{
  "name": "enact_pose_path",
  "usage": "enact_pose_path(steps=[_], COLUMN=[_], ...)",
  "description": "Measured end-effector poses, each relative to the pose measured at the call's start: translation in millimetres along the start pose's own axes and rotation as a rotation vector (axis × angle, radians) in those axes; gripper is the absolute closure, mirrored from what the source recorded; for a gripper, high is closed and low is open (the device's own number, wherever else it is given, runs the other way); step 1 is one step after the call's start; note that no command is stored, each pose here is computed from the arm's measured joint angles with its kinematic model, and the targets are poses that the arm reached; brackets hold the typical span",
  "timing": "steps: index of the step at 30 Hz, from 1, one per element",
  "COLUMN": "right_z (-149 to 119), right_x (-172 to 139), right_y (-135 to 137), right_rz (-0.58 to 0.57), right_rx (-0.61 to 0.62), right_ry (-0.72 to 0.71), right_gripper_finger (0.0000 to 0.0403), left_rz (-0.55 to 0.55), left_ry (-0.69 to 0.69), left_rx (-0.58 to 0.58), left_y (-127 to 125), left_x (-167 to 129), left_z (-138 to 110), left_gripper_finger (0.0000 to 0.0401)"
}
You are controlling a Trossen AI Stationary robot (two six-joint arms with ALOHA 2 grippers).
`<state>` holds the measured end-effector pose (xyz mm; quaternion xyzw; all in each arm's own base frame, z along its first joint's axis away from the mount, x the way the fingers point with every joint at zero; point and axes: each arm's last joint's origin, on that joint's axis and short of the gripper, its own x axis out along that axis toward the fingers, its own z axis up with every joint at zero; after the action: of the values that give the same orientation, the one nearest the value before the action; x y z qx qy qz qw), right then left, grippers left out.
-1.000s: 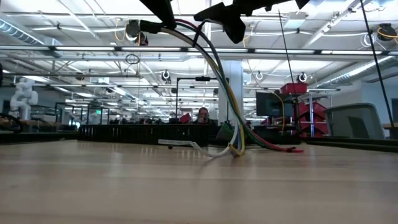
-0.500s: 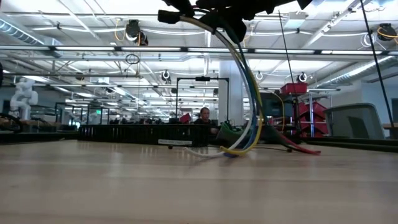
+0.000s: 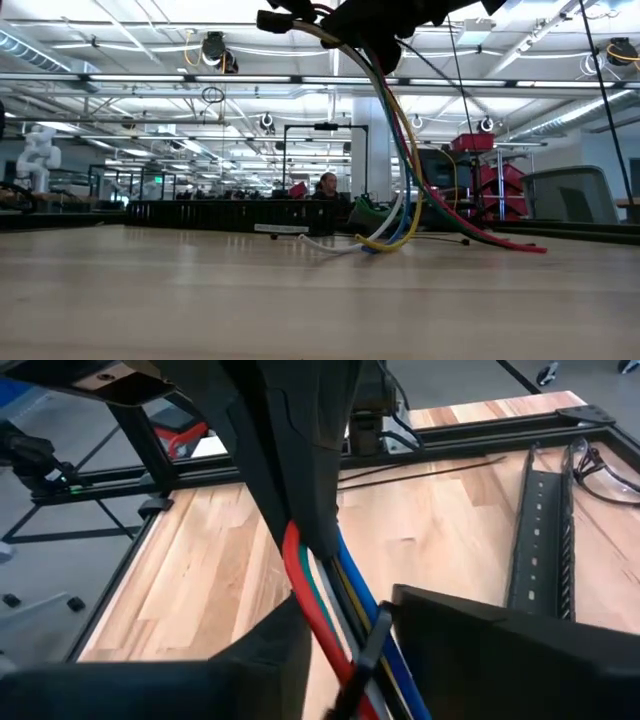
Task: Ziptie cables
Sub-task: Wrap the cable wires with the black zip tie
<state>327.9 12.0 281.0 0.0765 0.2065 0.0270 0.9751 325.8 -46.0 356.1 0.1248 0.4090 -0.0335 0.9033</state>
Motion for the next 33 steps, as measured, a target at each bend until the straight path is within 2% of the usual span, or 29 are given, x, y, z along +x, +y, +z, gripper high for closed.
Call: enact_pose_path(steps=[6,9,14,16,24,33], right_z=[1.2,2.3,10.0,13.6,28.5,26.9], right_x=[0.0,-0.6,-4.4,-5.9,-10.0,-10.8], right_y=[-0.3,-1.3,-3.9,-4.6,-0.8,18.9], right_rz=[-0.007,-0.058,-0.178,-0.194,-0.196,-0.143], right_rx=[0.007,0.003,-0.097,-0.138,-0.194,-0.177], right_ry=[-0.014,-0.006,0.035,0.05,0.036,0.048], right_gripper_finger=[0.0289,0.028,0.0254,0.0242,0.0198,0.019], left_rz=[-0.008,-0.016,-0.013,-0.015,-0.018,0.026], left_ry=[-0.001,0.003,0.016,0.032,0.044,0.08], left_rx=[-0.017,-0.021,-0.015,-0.013,-0.005,0.024], left_y=[5.6,6.5,4.6,4.3,4.2,8.1], left_x=[2.2,3.4,3.4,3.6,4.9,6.8], left_z=[-0.5,-0.9,-1.7,-3.3,-4.0,-7.2], left_gripper_finger=[0.04,0.04,0.04,0.04,0.04,0.04])
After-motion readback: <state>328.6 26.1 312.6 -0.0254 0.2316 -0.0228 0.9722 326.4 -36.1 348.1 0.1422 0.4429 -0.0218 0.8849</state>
